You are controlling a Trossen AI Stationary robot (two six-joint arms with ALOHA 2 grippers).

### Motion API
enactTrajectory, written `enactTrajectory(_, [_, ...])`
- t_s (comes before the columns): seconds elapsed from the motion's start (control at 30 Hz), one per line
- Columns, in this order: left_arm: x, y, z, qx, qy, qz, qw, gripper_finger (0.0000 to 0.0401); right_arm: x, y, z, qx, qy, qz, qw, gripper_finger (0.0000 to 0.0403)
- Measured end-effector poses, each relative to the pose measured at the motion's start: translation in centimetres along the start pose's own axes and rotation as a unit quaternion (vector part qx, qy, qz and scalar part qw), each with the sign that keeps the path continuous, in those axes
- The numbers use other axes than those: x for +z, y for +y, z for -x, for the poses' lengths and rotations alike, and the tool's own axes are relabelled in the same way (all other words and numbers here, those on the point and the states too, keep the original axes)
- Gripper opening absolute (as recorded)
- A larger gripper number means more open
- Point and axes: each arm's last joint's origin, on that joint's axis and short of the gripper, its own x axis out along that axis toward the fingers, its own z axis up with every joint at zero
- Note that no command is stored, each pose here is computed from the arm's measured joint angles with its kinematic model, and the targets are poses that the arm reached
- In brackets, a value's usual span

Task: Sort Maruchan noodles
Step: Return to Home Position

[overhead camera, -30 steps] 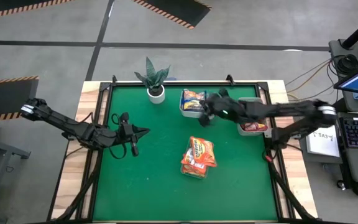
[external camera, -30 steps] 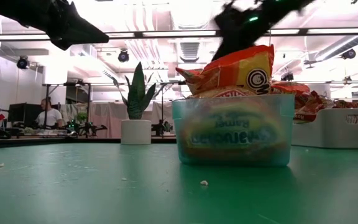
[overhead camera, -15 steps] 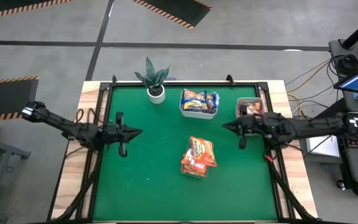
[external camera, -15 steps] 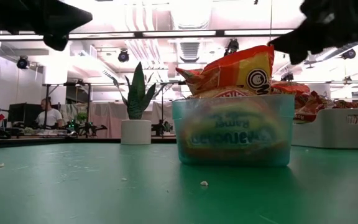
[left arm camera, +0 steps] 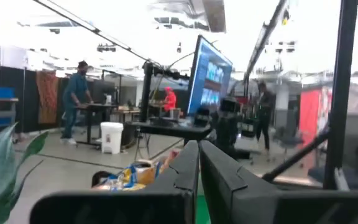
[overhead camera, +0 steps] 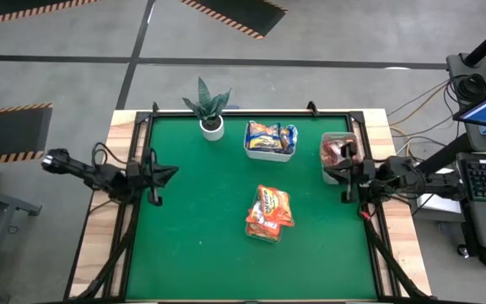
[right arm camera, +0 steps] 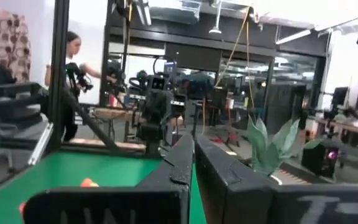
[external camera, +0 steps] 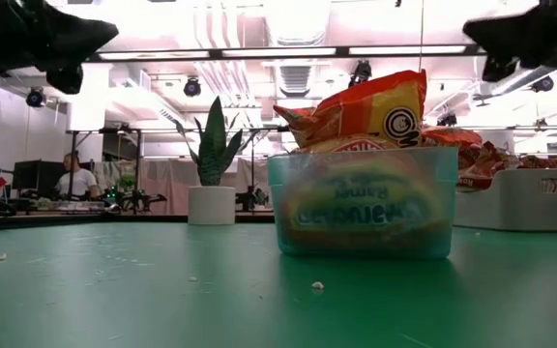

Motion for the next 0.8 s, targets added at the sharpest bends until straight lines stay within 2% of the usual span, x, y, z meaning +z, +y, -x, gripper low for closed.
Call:
enactTrajectory(0.1, [0.0, 0.4, 0.3, 0.027, 0.004, 0.015, 1.000, 0.0000, -1.1, 0.3, 0.2, 0.013, -0.017, 0.019, 1.000, 0.0009])
enactTrajectory(0.17, [0.1, 0.8, 0.5, 0.065, 0.002, 0.018, 0.998, 0.0000, -1.1, 0.3, 0.2, 0.017, -0.045, 0.026, 0.999, 0.0009])
enactTrajectory(0.23, [0.0, 1.1, 0.7, 0.114, 0.008, 0.020, 0.993, 0.0000, -1.3, 0.4, 0.1, 0.022, -0.033, 0.043, 0.998, 0.0009])
enactTrajectory(0.37, [-0.1, 1.8, 1.0, 0.224, 0.022, 0.016, 0.974, 0.0000, -1.7, 0.4, 0.0, 0.021, -0.015, 0.043, 0.999, 0.0009])
enactTrajectory(0.47, [0.1, 2.0, 1.1, 0.274, 0.028, 0.015, 0.961, 0.0000, -2.1, 0.4, 0.0, 0.020, 0.006, 0.043, 0.999, 0.0009])
enactTrajectory(0.8, [0.1, 2.0, 1.0, 0.281, 0.032, 0.012, 0.959, 0.0000, -2.5, 0.5, 0.0, 0.022, 0.029, -0.016, 0.999, 0.0009])
